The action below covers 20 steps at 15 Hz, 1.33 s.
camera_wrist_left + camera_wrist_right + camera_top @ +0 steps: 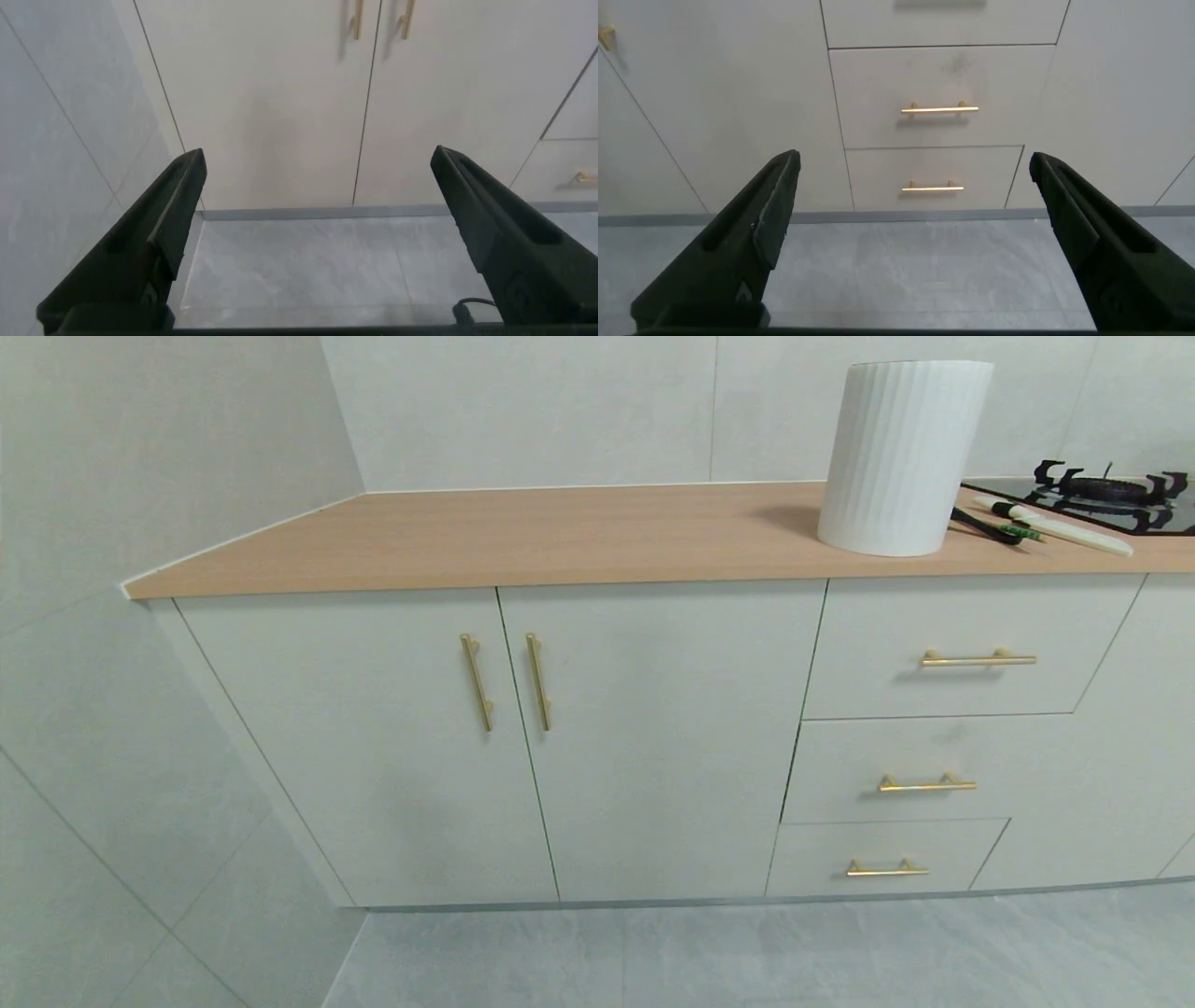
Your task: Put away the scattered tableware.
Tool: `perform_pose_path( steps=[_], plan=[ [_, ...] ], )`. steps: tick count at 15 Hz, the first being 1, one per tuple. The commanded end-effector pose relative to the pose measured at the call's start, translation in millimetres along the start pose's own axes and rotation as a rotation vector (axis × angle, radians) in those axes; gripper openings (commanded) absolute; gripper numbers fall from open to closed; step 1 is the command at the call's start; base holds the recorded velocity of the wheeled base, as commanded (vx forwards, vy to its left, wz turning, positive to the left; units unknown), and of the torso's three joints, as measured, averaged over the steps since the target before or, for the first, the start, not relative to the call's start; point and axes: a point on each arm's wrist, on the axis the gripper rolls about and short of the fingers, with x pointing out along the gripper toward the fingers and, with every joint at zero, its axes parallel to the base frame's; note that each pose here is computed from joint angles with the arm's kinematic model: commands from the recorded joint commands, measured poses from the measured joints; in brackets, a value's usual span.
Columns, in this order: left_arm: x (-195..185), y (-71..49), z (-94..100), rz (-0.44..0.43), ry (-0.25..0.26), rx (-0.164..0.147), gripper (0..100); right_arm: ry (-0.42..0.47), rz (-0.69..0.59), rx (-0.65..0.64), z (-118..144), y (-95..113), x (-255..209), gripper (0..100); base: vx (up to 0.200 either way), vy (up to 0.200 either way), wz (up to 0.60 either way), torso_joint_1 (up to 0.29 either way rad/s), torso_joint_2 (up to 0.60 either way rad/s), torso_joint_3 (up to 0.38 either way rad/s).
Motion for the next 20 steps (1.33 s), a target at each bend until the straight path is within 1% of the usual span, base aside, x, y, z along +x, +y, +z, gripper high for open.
perform_pose_path(
  steps=[1, 4, 20],
  plan=[
    [0.1, 0.0, 0.0, 0.0, 0.001, 0.001, 100, 0.005, 0.0, -0.002, 0.0, 0.0, 0.3, 100, 0.0, 0.0, 0.0, 0.0, 0.0, 0.0],
    [0.1, 0.0, 0.0, 0.0, 0.001, 0.001, 100, 0.003, 0.001, 0.001, 0.0, 0.0, 0.2, 100, 0.0, 0.0, 0.0, 0.0, 0.0, 0.0],
    [0.1, 0.0, 0.0, 0.0, 0.001, -0.001, 100, 0.003, 0.001, 0.002, 0.0, 0.0, 0.2, 100, 0.0, -0.2, 0.0, 0.002, 0.0, 0.003]
  ],
)
